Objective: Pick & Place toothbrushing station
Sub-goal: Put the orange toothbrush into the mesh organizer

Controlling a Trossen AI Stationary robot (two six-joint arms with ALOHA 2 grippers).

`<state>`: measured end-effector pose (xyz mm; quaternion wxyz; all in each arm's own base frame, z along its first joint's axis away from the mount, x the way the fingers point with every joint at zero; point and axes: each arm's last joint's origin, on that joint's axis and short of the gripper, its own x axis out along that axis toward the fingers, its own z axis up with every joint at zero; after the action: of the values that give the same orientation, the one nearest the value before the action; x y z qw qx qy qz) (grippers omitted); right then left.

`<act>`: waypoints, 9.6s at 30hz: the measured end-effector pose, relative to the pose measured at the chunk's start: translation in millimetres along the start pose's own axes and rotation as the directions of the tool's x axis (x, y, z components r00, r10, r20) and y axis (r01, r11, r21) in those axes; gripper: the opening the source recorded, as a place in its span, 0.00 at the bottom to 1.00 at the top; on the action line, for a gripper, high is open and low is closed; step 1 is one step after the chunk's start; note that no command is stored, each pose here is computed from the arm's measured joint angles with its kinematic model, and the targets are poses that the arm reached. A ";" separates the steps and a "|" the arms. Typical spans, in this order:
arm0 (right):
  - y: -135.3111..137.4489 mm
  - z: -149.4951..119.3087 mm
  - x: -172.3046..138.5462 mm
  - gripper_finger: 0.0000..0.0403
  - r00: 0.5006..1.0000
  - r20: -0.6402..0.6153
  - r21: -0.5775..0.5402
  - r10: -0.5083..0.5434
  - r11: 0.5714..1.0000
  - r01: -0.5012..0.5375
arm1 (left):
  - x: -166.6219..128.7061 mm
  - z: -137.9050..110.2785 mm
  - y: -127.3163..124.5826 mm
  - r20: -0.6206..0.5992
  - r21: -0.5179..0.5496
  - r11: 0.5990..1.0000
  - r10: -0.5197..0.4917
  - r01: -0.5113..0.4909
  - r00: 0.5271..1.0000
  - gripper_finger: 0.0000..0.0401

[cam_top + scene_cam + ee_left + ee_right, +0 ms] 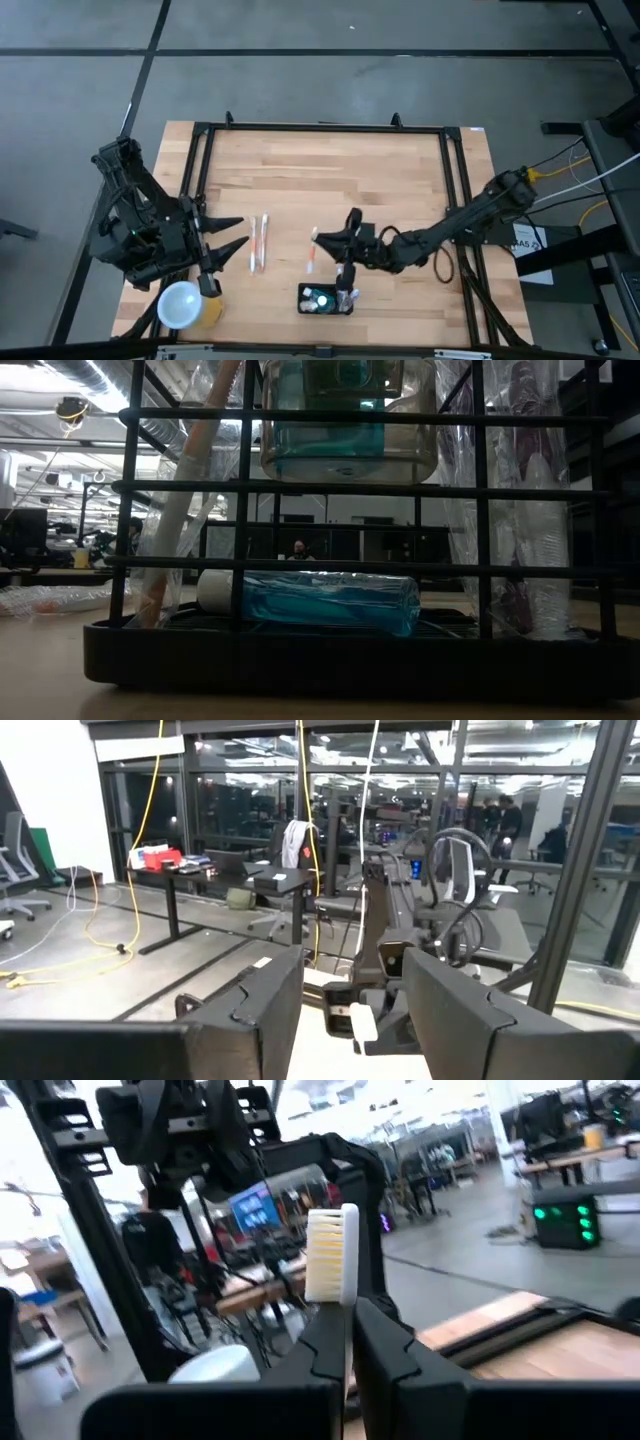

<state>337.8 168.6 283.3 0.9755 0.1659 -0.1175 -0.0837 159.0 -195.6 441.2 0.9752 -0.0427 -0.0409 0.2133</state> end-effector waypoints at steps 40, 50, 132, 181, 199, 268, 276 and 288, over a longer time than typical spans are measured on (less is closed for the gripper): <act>-45.8 -45.8 57.1 0.01 0.776 -0.360 0.096 0.518 0.848 -0.521 | -6.5 -17.8 -20.4 -0.022 -0.056 0.998 -0.001 0.000 1.000 0.42; -71.6 -55.0 74.2 0.01 0.733 -0.269 0.156 0.625 0.779 -0.608 | -8.2 -18.0 -20.1 -0.028 -0.047 0.999 0.015 -0.017 0.999 0.42; 34.6 166.3 -93.1 0.50 0.952 0.157 -0.092 0.261 0.964 -0.249 | 66.8 -109.3 25.7 -0.457 -0.241 0.950 0.070 -0.199 0.887 0.39; 135.9 232.2 -152.6 0.50 0.982 0.129 -0.102 0.141 0.987 -0.128 | 203.9 -324.6 81.9 -0.957 -0.226 0.674 -0.018 -0.703 0.289 0.23; 136.0 235.4 -153.0 0.50 0.968 0.171 -0.078 0.182 0.982 -0.171 | 217.5 -330.5 104.6 -0.947 -0.146 0.744 0.086 -0.652 0.311 0.03; 147.9 233.4 -150.7 0.50 0.780 0.395 -0.104 0.485 0.867 -0.487 | 57.9 -126.5 -15.6 0.128 -0.173 0.908 -0.364 0.383 0.922 0.18; 148.5 233.5 -152.3 0.50 0.778 0.394 -0.109 0.489 0.866 -0.489 | 91.0 -58.8 -9.7 0.235 -0.088 0.798 -0.566 0.597 0.791 0.19; 152.4 234.6 -162.1 0.50 0.749 0.400 -0.149 0.529 0.844 -0.516 | 135.8 1.6 94.4 -0.527 0.005 0.981 -0.164 0.195 0.834 0.19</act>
<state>141.1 271.9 518.2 0.9123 0.0898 -0.3677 0.1563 242.9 -53.1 441.6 0.9658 -0.0667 0.2288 0.1022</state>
